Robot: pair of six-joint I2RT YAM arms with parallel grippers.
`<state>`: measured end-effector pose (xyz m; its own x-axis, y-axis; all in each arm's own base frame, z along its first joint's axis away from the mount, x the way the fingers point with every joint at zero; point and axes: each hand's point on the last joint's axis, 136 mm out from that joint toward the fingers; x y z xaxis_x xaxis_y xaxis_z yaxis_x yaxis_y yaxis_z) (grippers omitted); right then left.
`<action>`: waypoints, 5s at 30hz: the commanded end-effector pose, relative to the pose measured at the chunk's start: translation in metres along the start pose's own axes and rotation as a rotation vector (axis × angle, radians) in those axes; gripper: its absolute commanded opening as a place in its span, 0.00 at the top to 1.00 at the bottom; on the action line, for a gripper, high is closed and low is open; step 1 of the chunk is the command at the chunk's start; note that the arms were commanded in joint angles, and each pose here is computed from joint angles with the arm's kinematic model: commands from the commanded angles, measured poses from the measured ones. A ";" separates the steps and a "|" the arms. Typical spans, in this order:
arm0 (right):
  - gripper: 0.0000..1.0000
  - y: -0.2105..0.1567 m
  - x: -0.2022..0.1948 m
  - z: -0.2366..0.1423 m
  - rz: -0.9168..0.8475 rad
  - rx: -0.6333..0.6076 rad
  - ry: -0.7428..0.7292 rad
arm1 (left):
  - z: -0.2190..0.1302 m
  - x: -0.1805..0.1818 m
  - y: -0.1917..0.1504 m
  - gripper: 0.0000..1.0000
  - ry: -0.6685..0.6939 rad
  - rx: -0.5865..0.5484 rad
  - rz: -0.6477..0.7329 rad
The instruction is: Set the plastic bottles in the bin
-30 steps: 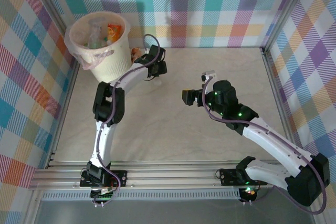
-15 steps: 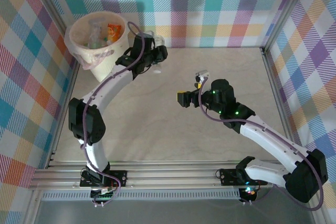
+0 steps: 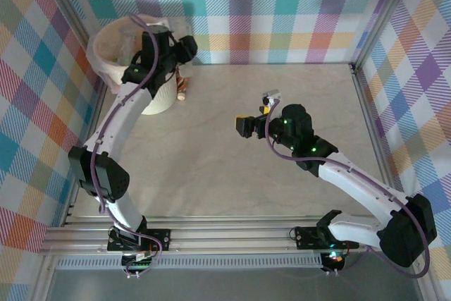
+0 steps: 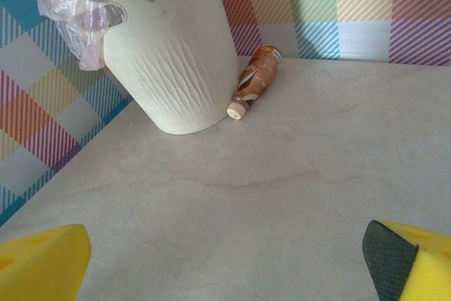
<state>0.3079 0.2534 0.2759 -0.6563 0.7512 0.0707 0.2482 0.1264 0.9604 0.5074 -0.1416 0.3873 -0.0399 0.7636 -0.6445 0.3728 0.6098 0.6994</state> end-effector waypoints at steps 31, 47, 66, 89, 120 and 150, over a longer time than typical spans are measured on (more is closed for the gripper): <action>0.00 0.006 -0.010 -0.008 0.053 -0.037 -0.065 | 0.032 0.109 0.174 0.44 0.249 -0.499 -0.308; 0.00 0.005 -0.012 -0.007 0.072 -0.033 -0.074 | 0.006 0.067 0.159 0.00 0.241 -0.370 -0.169; 0.00 0.006 -0.011 -0.006 0.101 -0.018 -0.069 | 0.030 -0.059 -0.017 0.00 0.060 -0.163 0.257; 0.00 -0.007 -0.026 -0.019 0.089 0.005 -0.161 | 0.180 0.066 -0.136 0.00 0.441 -0.007 0.445; 0.00 -0.016 -0.034 0.004 0.037 0.059 -0.196 | 0.218 0.229 -0.114 0.02 0.654 0.107 0.265; 0.00 -0.004 -0.031 0.007 0.021 0.057 -0.179 | 0.228 0.263 -0.159 0.61 0.592 0.292 0.145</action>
<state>0.3308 0.2316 0.2462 -0.5011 0.8641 0.0475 0.3478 0.1508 0.9253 0.6589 -0.0800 0.0341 -0.4652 0.8583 -0.2166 0.6093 0.4880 0.6250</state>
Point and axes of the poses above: each hand's point on the last joint's axis, 136 mm out from that joint toward the fingers, its own z axis out along the fingers, its own x axis along the line the jaws close on, y = z × x, and after that the axes turned 15 degrees about -z, right-handed
